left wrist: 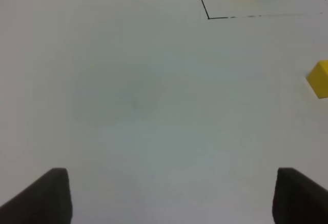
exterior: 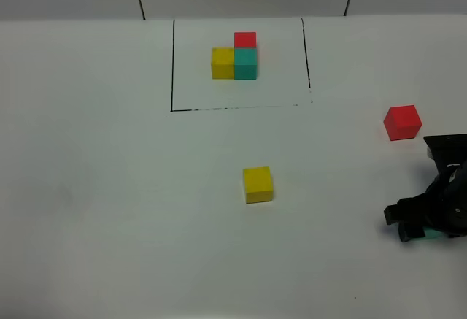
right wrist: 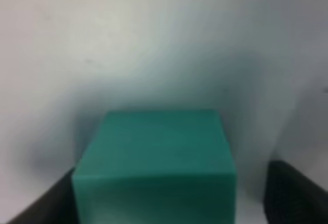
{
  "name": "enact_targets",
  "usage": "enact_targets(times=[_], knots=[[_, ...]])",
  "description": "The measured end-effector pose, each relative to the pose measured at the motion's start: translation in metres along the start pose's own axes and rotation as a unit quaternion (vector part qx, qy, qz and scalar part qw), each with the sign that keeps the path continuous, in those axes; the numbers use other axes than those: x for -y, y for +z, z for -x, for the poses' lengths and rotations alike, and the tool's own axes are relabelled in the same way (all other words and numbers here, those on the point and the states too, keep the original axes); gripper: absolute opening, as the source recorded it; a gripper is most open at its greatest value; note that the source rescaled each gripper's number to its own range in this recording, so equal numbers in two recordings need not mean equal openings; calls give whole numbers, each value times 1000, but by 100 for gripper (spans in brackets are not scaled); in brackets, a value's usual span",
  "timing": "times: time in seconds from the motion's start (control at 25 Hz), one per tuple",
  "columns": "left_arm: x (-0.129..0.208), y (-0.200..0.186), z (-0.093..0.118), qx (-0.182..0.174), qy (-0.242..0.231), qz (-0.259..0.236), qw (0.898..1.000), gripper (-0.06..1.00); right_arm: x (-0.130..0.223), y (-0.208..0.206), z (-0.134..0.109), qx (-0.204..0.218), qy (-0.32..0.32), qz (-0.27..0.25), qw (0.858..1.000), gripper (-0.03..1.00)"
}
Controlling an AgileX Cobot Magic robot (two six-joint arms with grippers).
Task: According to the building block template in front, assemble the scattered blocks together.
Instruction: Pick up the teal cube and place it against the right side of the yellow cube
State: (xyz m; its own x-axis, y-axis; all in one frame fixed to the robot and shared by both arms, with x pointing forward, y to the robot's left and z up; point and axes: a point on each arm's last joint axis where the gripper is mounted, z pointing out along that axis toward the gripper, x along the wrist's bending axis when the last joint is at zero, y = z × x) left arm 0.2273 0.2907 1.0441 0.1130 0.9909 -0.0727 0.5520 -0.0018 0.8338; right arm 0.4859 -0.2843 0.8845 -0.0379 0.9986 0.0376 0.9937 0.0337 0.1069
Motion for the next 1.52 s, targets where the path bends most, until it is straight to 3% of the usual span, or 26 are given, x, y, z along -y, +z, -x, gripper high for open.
enact_targets(times=[0.08,0.12,0.32,0.48,0.6,0.72,0.92,1.12,1.24,1.52], knots=[[0,0,0,0,0,0,1000,74,0,0,0,0,0,0,1000,7],[0,0,0,0,0,0,1000,74,0,0,0,0,1,0,1000,0],[0,0,0,0,0,0,1000,74,0,0,0,0,-20,-1,1000,1],[0,0,0,0,0,0,1000,74,-5,-7,-17,-4,-137,-24,990,1],[0,0,0,0,0,0,1000,74,-16,-19,-33,4,-298,-45,954,1],[0,0,0,0,0,0,1000,74,-34,-36,-49,18,-408,-45,912,1],[0,0,0,0,0,0,1000,74,-69,-52,-76,46,-527,-25,848,1],[0,0,0,0,0,0,1000,74,-89,-35,-102,40,-611,-46,790,1],[0,0,0,0,0,0,1000,74,-98,-18,-117,33,-635,-62,769,1],[0,0,0,0,0,0,1000,74,-104,-6,-141,29,-670,-57,740,1]])
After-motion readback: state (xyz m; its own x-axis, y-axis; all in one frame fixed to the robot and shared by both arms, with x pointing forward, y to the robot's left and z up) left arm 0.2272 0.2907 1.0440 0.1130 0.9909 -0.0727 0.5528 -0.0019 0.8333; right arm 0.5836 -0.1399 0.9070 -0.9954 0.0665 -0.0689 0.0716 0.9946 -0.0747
